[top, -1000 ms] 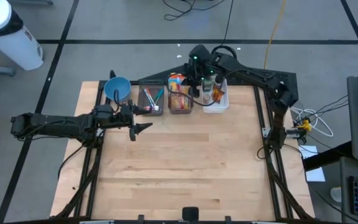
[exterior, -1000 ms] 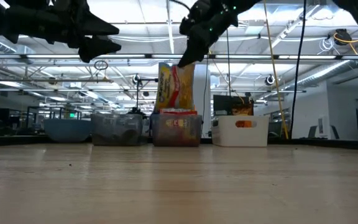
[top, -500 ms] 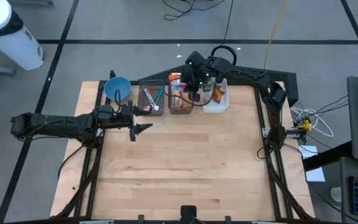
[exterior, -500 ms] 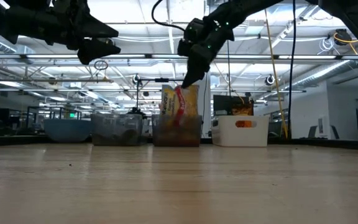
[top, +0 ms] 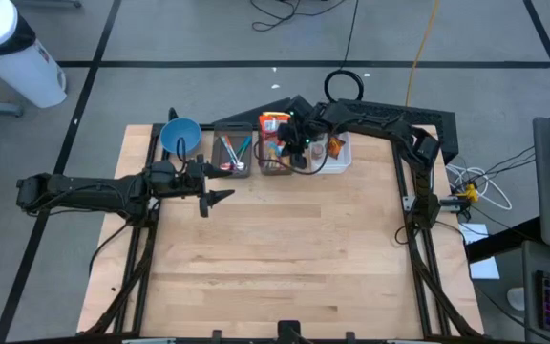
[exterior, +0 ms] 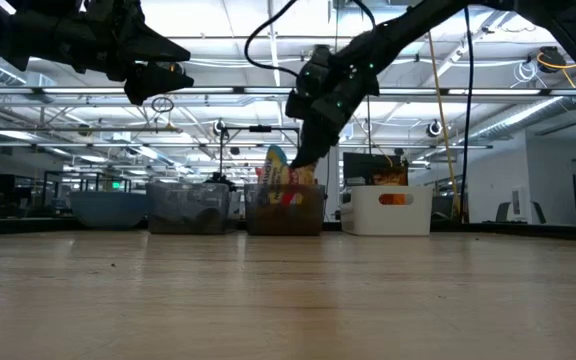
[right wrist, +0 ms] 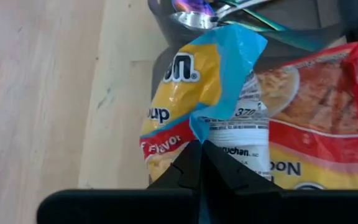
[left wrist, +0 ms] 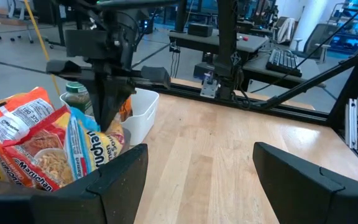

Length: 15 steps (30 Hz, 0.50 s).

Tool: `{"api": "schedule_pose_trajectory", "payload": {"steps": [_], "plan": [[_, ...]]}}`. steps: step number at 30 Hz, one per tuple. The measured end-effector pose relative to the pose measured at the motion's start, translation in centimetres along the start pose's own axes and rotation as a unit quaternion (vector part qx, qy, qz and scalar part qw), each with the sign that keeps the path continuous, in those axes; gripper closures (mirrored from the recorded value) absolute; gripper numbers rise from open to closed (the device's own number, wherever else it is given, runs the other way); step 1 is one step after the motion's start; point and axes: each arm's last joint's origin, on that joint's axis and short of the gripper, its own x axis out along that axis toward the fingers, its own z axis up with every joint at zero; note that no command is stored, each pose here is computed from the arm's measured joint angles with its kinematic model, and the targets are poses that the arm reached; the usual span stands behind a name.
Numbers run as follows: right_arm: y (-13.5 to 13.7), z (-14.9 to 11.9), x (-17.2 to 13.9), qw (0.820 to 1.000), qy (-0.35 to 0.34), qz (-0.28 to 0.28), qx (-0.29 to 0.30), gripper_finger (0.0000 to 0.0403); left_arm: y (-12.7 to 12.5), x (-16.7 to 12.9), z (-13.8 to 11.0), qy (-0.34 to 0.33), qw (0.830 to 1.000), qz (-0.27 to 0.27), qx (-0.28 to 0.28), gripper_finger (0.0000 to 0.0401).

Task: Pick & Place Food Item
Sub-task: Put the blue noodle pack into the right black bin

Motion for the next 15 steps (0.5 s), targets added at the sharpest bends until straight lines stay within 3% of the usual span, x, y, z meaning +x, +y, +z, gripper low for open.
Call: {"api": "schedule_pose_trajectory", "payload": {"steps": [10, 15], "plan": [[-0.19, 0.79, -0.26, 0.999, -0.036, -0.018, -0.018, 0.0401, 0.01, 0.00, 0.01, -0.001, 1.000, 0.001, 0.001, 0.0100], [-0.26, 0.98, -0.28, 0.999, -0.045, -0.021, -0.015, 0.0371, 0.01, 0.00, 0.01, -0.001, 1.000, 0.001, 0.001, 0.0100]]}}
